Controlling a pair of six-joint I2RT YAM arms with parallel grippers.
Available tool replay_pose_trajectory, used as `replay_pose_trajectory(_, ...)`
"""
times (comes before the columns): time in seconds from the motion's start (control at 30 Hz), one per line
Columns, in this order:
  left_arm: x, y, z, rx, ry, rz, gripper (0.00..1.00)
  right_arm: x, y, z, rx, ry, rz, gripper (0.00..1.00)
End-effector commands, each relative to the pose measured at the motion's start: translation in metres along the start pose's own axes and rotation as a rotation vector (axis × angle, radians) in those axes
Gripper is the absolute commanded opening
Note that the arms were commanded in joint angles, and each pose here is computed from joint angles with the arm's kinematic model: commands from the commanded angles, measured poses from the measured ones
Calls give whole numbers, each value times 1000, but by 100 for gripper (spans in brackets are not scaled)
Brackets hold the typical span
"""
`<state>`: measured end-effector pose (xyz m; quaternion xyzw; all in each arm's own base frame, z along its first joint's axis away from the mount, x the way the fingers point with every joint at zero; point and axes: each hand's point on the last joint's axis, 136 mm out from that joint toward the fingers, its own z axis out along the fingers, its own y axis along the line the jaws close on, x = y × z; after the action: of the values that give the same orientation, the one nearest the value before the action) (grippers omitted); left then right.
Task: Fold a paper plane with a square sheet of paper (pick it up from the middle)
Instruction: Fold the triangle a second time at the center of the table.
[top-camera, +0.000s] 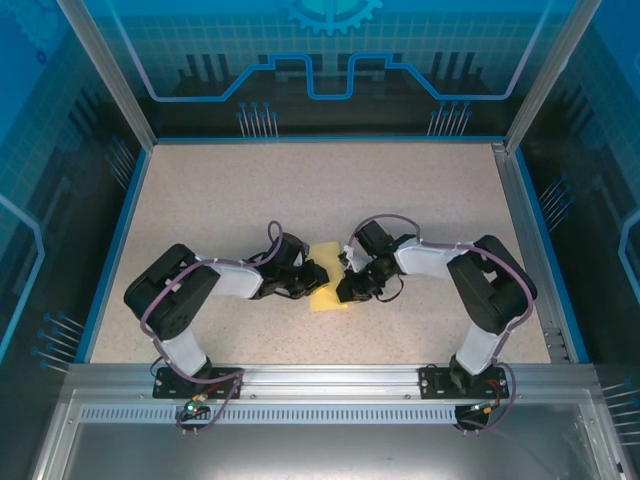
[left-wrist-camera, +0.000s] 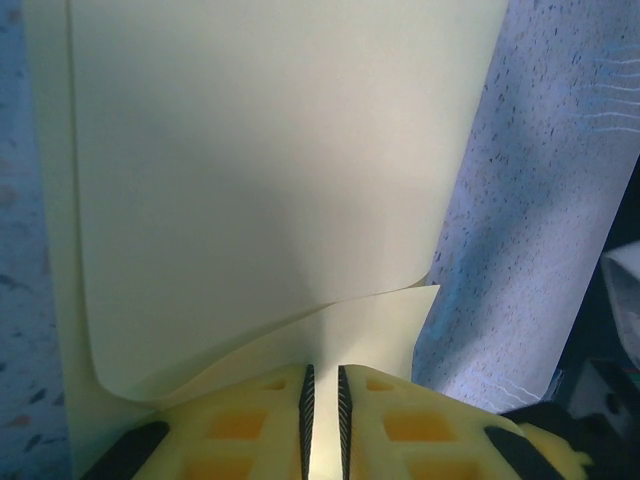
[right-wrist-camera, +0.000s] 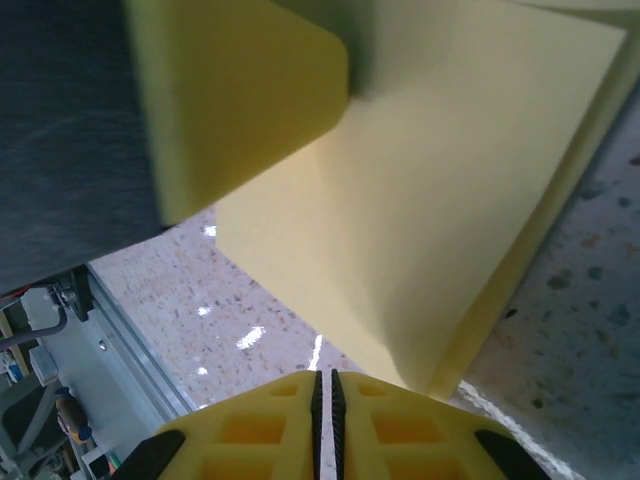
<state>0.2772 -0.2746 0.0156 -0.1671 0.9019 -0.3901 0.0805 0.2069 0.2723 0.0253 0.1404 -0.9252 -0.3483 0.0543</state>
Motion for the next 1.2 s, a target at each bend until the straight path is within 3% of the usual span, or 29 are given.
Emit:
replay_pose_trajectory(0.0, 8, 34, -2, -131, 12, -21, 20, -1, -4, 5, 20, 13, 16, 14)
replay_pose_trajectory(0.17, 4, 20, -6, -98, 4, 5, 22, 14, -33, 18, 93, 70, 80, 12)
replay_pose_trajectory(0.4, -2, -25, -23, 20, -18, 76, 28, 23, -39, 22, 84, 68, 121, 8)
replay_pose_trajectory(0.7, 14, -40, -23, 88, 19, 38, 20, 20, -38, 24, 75, 51, 138, 6)
replay_pose_trajectory(1.17, 30, 6, 13, -25, 23, -46, 12, 24, -45, 26, 96, 60, 153, 4)
